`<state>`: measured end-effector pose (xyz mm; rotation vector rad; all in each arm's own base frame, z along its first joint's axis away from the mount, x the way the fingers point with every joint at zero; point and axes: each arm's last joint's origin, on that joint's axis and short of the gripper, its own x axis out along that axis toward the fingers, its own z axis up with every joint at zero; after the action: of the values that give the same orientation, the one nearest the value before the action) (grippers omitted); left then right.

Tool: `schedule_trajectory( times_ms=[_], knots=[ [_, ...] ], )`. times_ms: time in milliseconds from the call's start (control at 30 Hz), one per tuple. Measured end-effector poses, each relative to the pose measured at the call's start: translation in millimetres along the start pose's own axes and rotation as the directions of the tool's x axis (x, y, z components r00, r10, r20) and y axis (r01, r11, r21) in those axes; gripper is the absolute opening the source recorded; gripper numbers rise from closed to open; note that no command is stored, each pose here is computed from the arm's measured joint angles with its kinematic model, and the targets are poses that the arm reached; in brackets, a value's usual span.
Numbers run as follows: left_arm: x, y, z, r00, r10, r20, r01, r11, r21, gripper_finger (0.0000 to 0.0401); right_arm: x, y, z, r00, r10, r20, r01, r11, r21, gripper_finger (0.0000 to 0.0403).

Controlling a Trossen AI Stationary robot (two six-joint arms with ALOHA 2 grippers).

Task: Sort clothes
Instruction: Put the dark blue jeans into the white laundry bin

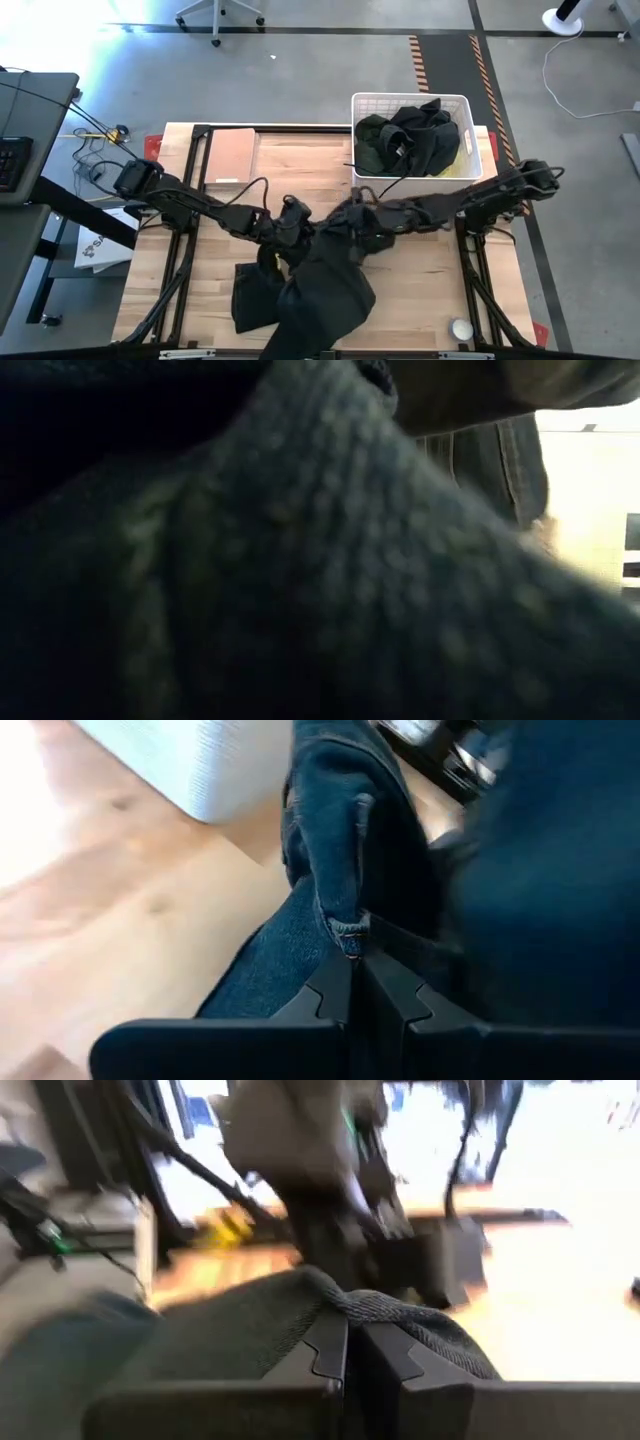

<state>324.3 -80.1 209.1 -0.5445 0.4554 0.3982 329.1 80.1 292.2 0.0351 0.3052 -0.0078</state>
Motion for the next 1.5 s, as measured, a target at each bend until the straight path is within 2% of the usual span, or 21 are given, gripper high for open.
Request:
schedule_trajectory(
  times_ms=[233, 433, 533, 667, 767, 867, 1033, 1133, 1267, 1500],
  knots=[
    [-10, -13, -19, 0.973, -0.142, -0.182, 0.154, 0.987, 0.055, 0.0004, 45, -7, -54, 0.974, -0.016, -0.227, 0.030, 0.998, 0.060, 0.0003],
    [-10, -16, -44, 0.954, -0.107, -0.281, 0.129, 0.990, 0.063, 0.0006, 70, -3, -95, 0.933, 0.037, -0.358, 0.013, 0.991, 0.136, 0.0004],
    [-8, -16, -51, 0.953, -0.082, -0.291, 0.102, 0.993, 0.054, 0.0006, 74, -3, -102, 0.920, 0.049, -0.388, 0.001, 0.992, 0.129, 0.0026],
    [-5, -15, -55, 0.950, -0.070, -0.304, 0.085, 0.996, 0.034, 0.0007, 69, -3, -102, 0.904, 0.077, -0.420, -0.024, 0.991, 0.129, 0.0088],
    [-5, -15, -55, 0.951, -0.067, -0.300, 0.082, 0.996, 0.035, 0.0008, 57, -3, -90, 0.900, 0.099, -0.424, -0.048, 0.991, 0.128, 0.0131],
    [-6, -15, -54, 0.954, -0.063, -0.292, 0.079, 0.996, 0.043, 0.0008, 37, 0, -73, 0.904, 0.101, -0.415, -0.067, 0.993, 0.095, 0.0156],
    [-6, -15, -53, 0.968, -0.032, -0.250, 0.046, 0.998, 0.053, 0.0008, -12, 12, -44, 0.924, -0.003, -0.383, -0.005, 1.000, -0.019, 0.0162],
    [-5, -15, -50, 0.989, 0.016, -0.147, -0.006, 0.998, 0.063, 0.0008, -43, 22, -37, 0.923, -0.082, -0.376, 0.049, 0.994, -0.096, 0.0162],
    [-4, -21, -40, 1.000, 0.015, 0.023, -0.017, 0.995, 0.099, 0.0008, -75, 32, -43, 0.909, -0.161, -0.384, 0.121, 0.985, -0.126, 0.0162],
    [-4, -37, -19, 0.972, -0.159, 0.173, 0.135, 0.980, 0.143, 0.0008, -110, 35, -86, 0.848, -0.205, -0.489, 0.223, 0.975, -0.023, 0.0162]
  ],
)
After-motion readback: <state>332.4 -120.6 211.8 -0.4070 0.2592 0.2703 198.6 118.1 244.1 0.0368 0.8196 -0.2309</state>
